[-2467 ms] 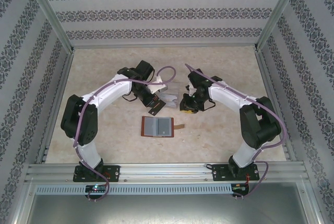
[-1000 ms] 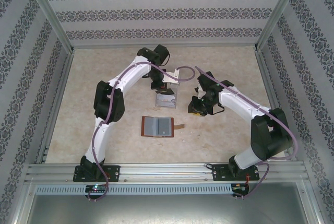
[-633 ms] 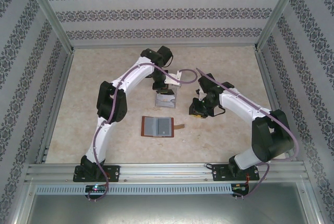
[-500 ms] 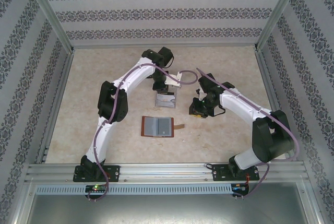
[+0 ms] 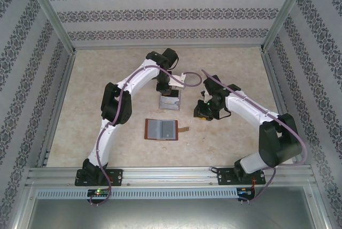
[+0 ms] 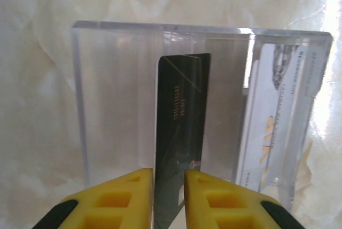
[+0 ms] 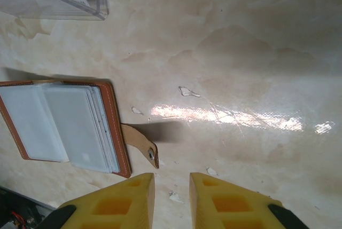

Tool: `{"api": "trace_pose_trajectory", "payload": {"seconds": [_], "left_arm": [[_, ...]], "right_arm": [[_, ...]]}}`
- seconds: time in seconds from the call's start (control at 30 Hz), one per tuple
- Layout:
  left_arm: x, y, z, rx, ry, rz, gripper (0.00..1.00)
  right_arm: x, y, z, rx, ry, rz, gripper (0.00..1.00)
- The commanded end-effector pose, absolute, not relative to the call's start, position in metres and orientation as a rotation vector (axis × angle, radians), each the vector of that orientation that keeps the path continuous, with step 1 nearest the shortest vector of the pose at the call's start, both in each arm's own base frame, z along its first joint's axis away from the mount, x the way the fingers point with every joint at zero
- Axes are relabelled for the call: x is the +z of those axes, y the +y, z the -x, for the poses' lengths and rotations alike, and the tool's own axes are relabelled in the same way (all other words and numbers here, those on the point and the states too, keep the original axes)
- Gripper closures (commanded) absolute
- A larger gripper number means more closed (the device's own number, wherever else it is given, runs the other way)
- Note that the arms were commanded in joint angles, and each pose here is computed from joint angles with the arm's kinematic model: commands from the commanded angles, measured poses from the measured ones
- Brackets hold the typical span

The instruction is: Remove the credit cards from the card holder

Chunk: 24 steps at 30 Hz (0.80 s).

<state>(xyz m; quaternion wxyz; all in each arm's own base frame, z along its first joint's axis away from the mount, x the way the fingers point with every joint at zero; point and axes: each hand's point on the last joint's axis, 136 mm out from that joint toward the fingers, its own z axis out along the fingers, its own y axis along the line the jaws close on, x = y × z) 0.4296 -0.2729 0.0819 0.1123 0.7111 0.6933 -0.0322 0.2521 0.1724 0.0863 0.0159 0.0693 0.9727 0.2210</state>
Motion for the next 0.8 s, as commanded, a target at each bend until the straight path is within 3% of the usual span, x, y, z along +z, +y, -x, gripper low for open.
{"api": "trace_pose_trajectory", "payload": {"seconds": [0.0, 0.47, 0.77], "left_arm": [[0.105, -0.285, -0.445, -0.045, 1.992, -1.993, 0.76], [0.114, -0.289, -0.45, -0.05, 1.966, -1.944, 0.76], [0.125, -0.292, -0.427, -0.196, 1.942, -1.985, 0.76]], "right_arm": [[0.086, 0.168, -0.249, 0.661, 3.021, -0.24, 0.75], [0.086, 0.168, -0.247, 0.659, 3.022, -0.238, 0.75], [0.084, 0.168, -0.248, 0.656, 3.026, -0.237, 0.74]]}}
